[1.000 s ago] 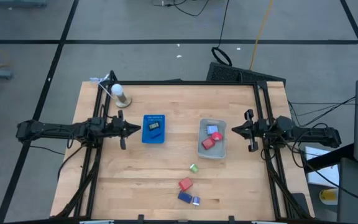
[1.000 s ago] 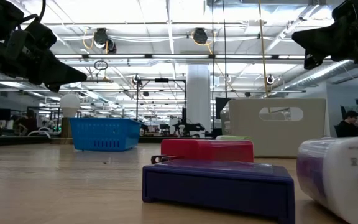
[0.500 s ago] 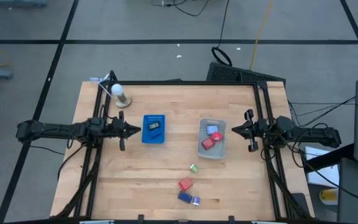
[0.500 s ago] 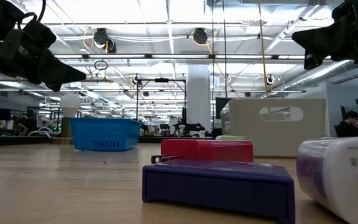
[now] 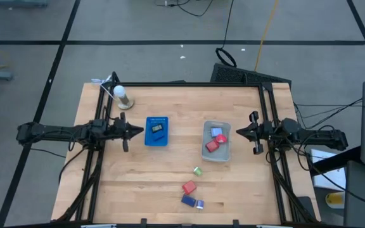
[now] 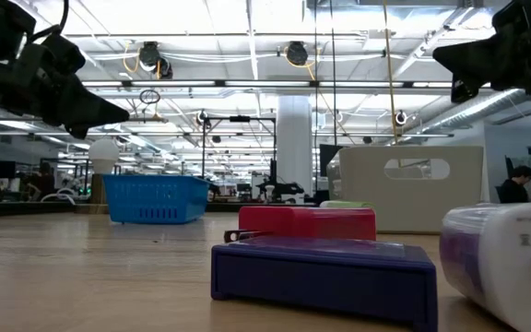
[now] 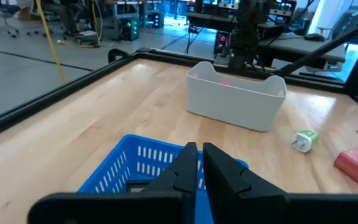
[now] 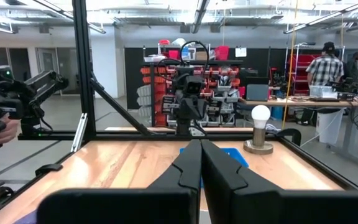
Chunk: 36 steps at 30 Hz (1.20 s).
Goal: Pick & Place Office items
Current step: Put the blue digital clock into the blue bin
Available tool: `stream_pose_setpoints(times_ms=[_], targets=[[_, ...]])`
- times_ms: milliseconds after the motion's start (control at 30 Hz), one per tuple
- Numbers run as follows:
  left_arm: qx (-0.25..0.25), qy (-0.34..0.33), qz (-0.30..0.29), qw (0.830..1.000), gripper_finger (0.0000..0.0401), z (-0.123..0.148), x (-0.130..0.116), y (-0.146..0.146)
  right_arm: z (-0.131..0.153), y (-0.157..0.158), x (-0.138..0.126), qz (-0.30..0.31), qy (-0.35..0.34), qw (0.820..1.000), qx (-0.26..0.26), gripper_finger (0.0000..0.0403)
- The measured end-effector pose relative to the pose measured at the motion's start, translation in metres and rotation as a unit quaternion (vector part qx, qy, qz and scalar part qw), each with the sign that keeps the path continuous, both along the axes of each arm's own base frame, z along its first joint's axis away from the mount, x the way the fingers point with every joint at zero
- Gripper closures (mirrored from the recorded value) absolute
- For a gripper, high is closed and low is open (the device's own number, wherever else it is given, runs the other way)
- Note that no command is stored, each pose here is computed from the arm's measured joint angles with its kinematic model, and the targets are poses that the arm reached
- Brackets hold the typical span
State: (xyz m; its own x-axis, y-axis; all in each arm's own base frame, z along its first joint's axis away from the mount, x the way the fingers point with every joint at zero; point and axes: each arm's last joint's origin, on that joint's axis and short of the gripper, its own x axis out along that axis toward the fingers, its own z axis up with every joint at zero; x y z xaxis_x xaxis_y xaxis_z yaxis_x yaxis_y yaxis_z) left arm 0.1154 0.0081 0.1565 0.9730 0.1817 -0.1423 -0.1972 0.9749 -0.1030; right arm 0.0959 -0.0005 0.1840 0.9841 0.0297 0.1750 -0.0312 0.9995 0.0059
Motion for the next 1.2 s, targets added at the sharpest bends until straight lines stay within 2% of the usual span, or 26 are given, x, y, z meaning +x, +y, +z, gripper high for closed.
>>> stream_pose_setpoints(times_ms=[200,333,533,767,967,1067,1200], targets=[[-0.041,-0.015,0.005,0.999,0.0375,0.002,0.001,-0.001,-0.002,0.000,0.000,0.000,0.011,1.000,0.002,0.0402],[-0.063,0.006,-0.025,0.998,0.0375,0.000,0.005,-0.007,-0.002,0.000,0.000,0.000,0.012,1.000,0.005,0.0401],[-0.090,0.045,-0.034,0.994,0.0375,0.012,0.023,-0.024,-0.001,0.000,0.000,0.002,0.008,1.000,0.017,0.0402],[-0.082,0.115,-0.092,0.986,0.0375,0.031,0.076,-0.065,-0.001,0.000,0.000,0.004,0.005,1.000,0.026,0.0402],[-0.044,0.152,-0.198,0.967,0.0375,0.044,0.130,-0.106,0.003,0.000,0.000,0.007,-0.013,1.000,0.025,0.0402],[-0.037,0.161,-0.215,0.962,0.0375,0.046,0.153,-0.124,0.004,0.000,-0.001,0.007,-0.019,0.999,0.025,0.0402],[-0.049,0.193,-0.239,0.950,0.0375,0.033,0.178,-0.142,0.004,0.000,-0.001,0.007,-0.021,0.999,0.024,0.0401]])
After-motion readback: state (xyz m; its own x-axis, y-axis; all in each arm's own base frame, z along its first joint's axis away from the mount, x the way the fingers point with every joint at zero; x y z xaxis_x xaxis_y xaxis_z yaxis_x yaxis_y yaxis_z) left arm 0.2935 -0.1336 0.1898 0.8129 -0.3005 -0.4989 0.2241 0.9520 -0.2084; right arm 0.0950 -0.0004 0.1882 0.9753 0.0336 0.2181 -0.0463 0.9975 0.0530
